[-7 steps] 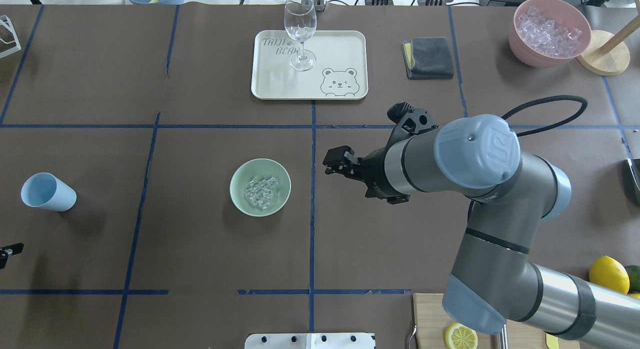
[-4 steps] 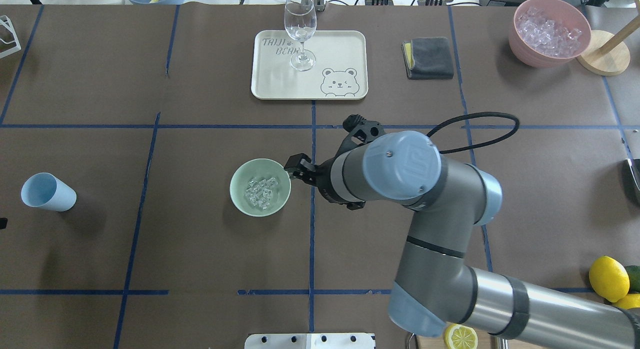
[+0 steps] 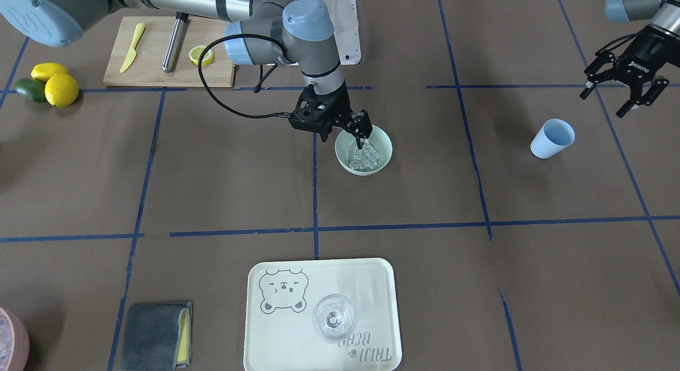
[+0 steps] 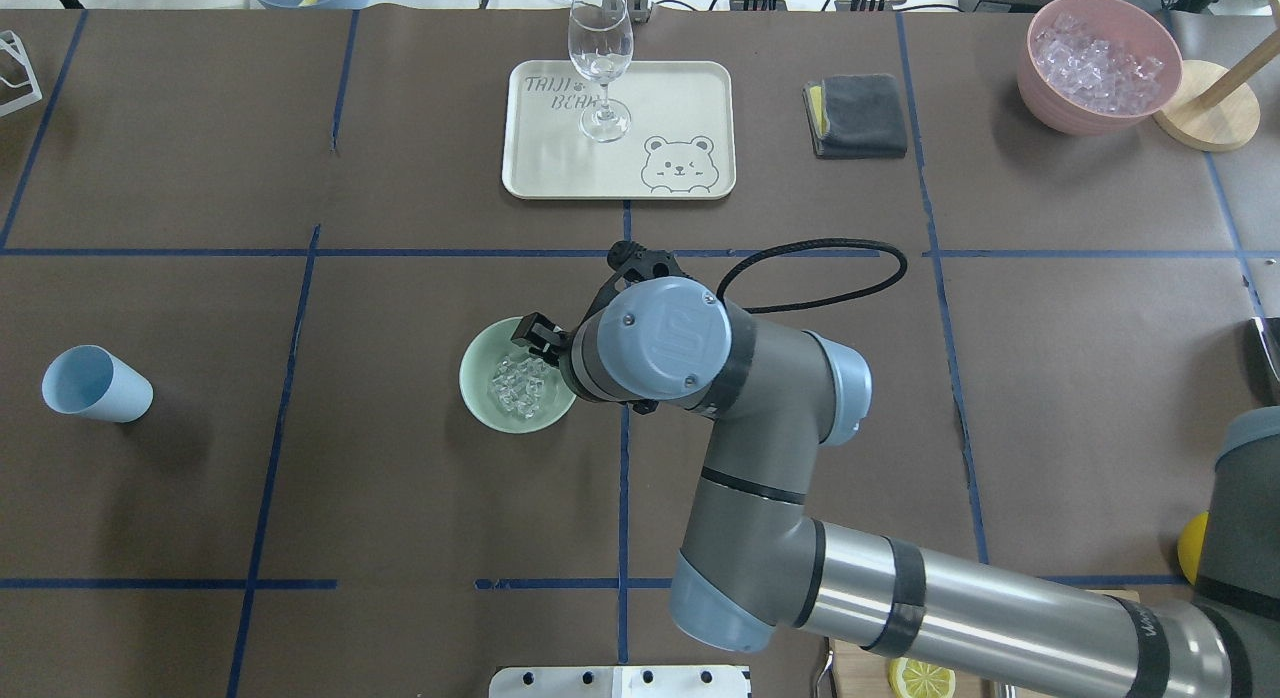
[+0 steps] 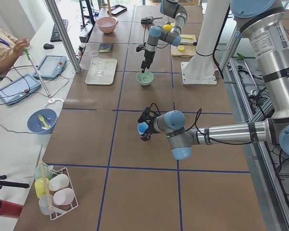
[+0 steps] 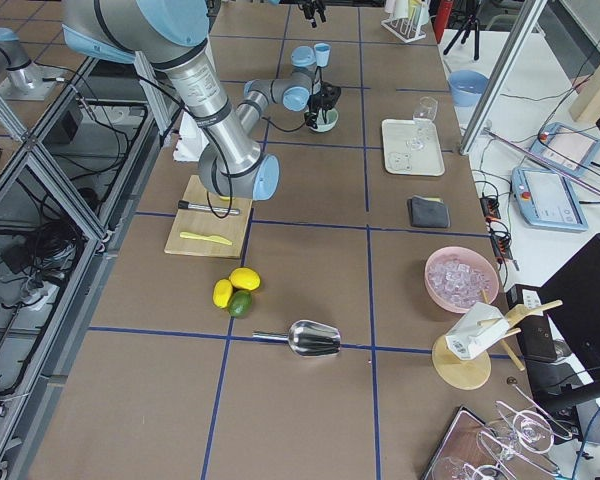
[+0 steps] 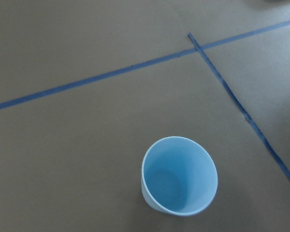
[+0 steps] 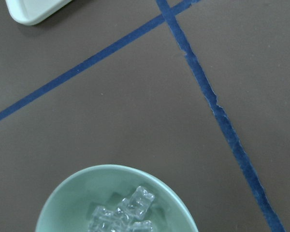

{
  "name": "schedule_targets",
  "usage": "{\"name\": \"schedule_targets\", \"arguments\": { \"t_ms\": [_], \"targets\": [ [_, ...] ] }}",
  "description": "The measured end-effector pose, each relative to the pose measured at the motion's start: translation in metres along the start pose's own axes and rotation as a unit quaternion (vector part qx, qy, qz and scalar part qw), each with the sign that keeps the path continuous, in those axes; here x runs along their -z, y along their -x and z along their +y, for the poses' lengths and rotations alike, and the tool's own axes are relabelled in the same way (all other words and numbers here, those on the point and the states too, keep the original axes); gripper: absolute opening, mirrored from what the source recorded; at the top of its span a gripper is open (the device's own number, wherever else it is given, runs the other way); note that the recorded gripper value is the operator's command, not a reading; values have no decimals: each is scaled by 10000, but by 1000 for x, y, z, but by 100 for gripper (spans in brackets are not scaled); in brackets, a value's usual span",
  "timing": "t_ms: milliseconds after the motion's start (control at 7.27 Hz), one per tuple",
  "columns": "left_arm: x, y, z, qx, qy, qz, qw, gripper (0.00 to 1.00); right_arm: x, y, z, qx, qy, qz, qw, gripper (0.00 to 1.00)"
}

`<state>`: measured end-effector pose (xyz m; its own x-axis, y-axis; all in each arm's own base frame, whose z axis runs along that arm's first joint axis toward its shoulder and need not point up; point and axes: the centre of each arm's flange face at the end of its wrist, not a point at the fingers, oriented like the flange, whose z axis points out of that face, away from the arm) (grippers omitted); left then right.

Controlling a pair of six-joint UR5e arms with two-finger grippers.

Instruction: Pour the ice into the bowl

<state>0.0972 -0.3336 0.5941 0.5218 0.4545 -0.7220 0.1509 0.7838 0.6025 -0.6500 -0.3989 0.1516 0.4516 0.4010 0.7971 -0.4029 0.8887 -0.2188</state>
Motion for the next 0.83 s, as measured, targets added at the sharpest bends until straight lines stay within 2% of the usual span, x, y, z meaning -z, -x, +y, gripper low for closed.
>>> {"name": "schedule_targets", "arguments": {
  "t_ms": [138, 275, 412, 550, 825],
  "targets": [
    [0, 0, -2, 4, -13, 7, 10000, 100, -11, 6, 1, 221, -46, 338, 9992, 77],
    [0, 0, -2, 14, -17, 12, 10000, 100, -18, 8, 1, 406, -49, 591, 9974, 22],
    [-1, -1, -3, 22, -26, 16, 10000, 100, -24, 7, 2, 488, 13, 748, 9960, 0],
    [-1, -1, -4, 21, -42, 22, 10000, 100, -27, 5, 4, 523, 123, 825, 9951, 0],
    [-1, -2, -5, 17, -54, 29, 10000, 100, -21, 7, 6, 627, 326, 803, 9943, 0]
  ]
}}
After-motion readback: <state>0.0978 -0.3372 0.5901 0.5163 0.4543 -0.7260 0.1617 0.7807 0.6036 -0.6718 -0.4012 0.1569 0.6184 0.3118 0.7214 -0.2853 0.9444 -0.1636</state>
